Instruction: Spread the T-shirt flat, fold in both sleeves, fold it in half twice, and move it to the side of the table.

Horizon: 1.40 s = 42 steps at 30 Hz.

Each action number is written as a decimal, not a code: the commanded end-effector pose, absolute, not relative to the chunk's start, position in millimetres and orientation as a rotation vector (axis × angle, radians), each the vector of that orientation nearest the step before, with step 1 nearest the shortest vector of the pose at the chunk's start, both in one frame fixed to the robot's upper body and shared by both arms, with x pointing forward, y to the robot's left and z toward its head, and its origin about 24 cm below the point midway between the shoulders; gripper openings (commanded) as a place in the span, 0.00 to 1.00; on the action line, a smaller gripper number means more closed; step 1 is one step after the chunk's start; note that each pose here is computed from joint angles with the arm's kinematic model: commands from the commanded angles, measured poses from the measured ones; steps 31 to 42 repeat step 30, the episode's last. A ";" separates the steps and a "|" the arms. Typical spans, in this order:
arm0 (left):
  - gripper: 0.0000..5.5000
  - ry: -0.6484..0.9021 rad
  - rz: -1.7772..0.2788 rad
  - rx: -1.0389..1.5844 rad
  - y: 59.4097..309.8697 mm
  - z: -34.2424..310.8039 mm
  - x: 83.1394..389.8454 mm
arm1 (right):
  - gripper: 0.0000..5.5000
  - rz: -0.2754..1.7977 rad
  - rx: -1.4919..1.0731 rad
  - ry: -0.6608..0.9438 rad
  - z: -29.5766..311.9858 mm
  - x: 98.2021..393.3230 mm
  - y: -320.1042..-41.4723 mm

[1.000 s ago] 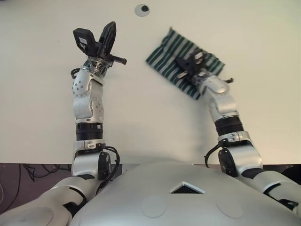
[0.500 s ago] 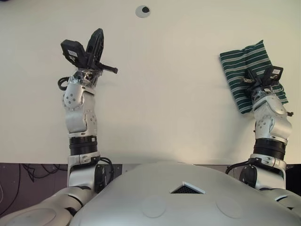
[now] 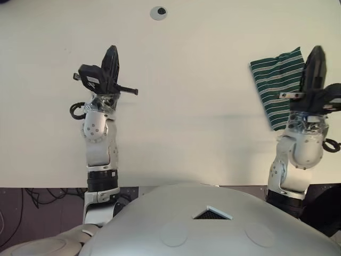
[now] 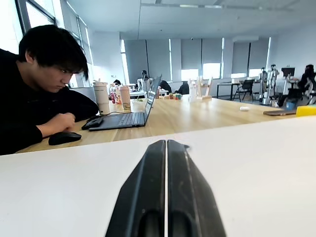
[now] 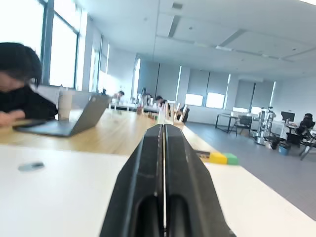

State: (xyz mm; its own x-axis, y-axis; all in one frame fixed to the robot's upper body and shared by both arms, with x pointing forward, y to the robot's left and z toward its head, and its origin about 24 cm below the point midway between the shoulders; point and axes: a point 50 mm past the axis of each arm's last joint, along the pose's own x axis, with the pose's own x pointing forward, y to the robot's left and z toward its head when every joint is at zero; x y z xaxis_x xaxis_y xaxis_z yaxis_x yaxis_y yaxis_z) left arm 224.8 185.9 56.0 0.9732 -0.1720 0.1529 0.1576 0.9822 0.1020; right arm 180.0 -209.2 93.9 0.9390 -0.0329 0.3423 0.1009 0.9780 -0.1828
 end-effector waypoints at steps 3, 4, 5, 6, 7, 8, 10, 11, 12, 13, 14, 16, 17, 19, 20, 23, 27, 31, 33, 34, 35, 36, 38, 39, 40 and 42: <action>0.00 -0.155 -0.165 0.226 198.7 57.2 201.9 | 0.00 -0.021 -0.283 -0.240 81.3 166.3 -204.4; 0.00 -0.155 -0.160 0.233 200.5 59.7 197.3 | 0.00 -0.015 -0.290 -0.220 80.7 162.0 -203.2; 0.00 -0.147 -0.162 0.243 201.2 61.2 194.0 | 0.00 -0.015 -0.285 -0.195 80.2 157.6 -202.8; 0.00 -0.140 -0.165 0.253 201.5 63.9 191.4 | 0.00 -0.016 -0.281 -0.172 81.3 151.6 -202.6; 0.00 -0.133 -0.168 0.262 201.7 66.5 189.6 | 0.00 -0.018 -0.278 -0.154 83.1 146.3 -202.4; 0.00 -0.125 -0.170 0.275 202.6 69.8 188.1 | 0.00 -0.023 -0.277 -0.142 86.5 141.2 -202.0; 0.00 -0.089 -0.160 0.289 208.3 72.9 184.2 | 0.00 -0.008 -0.269 -0.127 93.8 136.3 -197.8; 0.00 -0.061 -0.155 0.302 211.7 71.9 182.6 | 0.00 0.006 -0.261 -0.115 95.7 135.7 -194.5; 0.00 -0.039 -0.154 0.314 213.8 70.8 181.8 | 0.00 0.017 -0.255 -0.101 96.1 135.3 -192.0; 0.00 -0.022 -0.163 0.330 214.2 69.8 182.1 | 0.00 0.015 -0.249 -0.083 95.8 133.9 -191.0; 0.00 -0.011 -0.174 0.344 213.9 69.1 182.5 | 0.00 0.013 -0.243 -0.063 94.6 133.4 -190.1; 0.00 -0.005 -0.196 0.355 210.6 69.9 183.4 | 0.00 0.007 -0.252 -0.034 93.4 131.2 -190.8; 0.00 -0.003 -0.208 0.353 207.9 70.6 183.3 | 0.00 0.004 -0.268 -0.025 93.3 129.9 -191.9; 0.00 0.003 -0.217 0.334 203.0 71.8 182.6 | 0.00 -0.005 -0.291 -0.015 93.7 128.9 -196.0; 0.00 0.004 -0.216 0.323 200.8 72.4 182.7 | 0.00 -0.008 -0.300 -0.010 93.3 129.5 -198.1; 0.00 0.012 -0.186 0.296 197.8 71.4 184.0 | 0.00 0.008 -0.334 -0.005 89.6 136.7 -199.4; 0.00 0.031 -0.122 0.288 196.7 67.8 181.3 | 0.00 0.036 -0.374 -0.004 85.3 154.2 -202.6; 0.00 0.041 -0.096 0.303 198.0 64.6 180.0 | 0.00 0.048 -0.386 -0.004 82.9 165.7 -202.6; 0.00 0.041 -0.096 0.303 198.0 64.6 180.0 | 0.00 0.048 -0.386 -0.004 82.9 165.7 -202.6; 0.00 0.041 -0.096 0.303 198.0 64.6 180.0 | 0.00 0.048 -0.386 -0.004 82.9 165.7 -202.6; 0.00 0.041 -0.096 0.303 198.0 64.6 180.0 | 0.00 0.048 -0.386 -0.004 82.9 165.7 -202.6; 0.00 0.041 -0.096 0.303 198.0 64.6 180.0 | 0.00 0.048 -0.386 -0.004 82.9 165.7 -202.6; 0.00 0.041 -0.096 0.303 198.0 64.6 180.0 | 0.00 0.048 -0.386 -0.004 82.9 165.7 -202.6; 0.00 0.041 -0.096 0.303 198.0 64.6 180.0 | 0.00 0.048 -0.386 -0.004 82.9 165.7 -202.6; 0.00 0.041 -0.096 0.303 198.0 64.6 180.0 | 0.00 0.048 -0.386 -0.004 82.9 165.7 -202.6; 0.00 0.041 -0.096 0.303 198.0 64.6 180.0 | 0.00 0.048 -0.386 -0.004 82.9 165.7 -202.6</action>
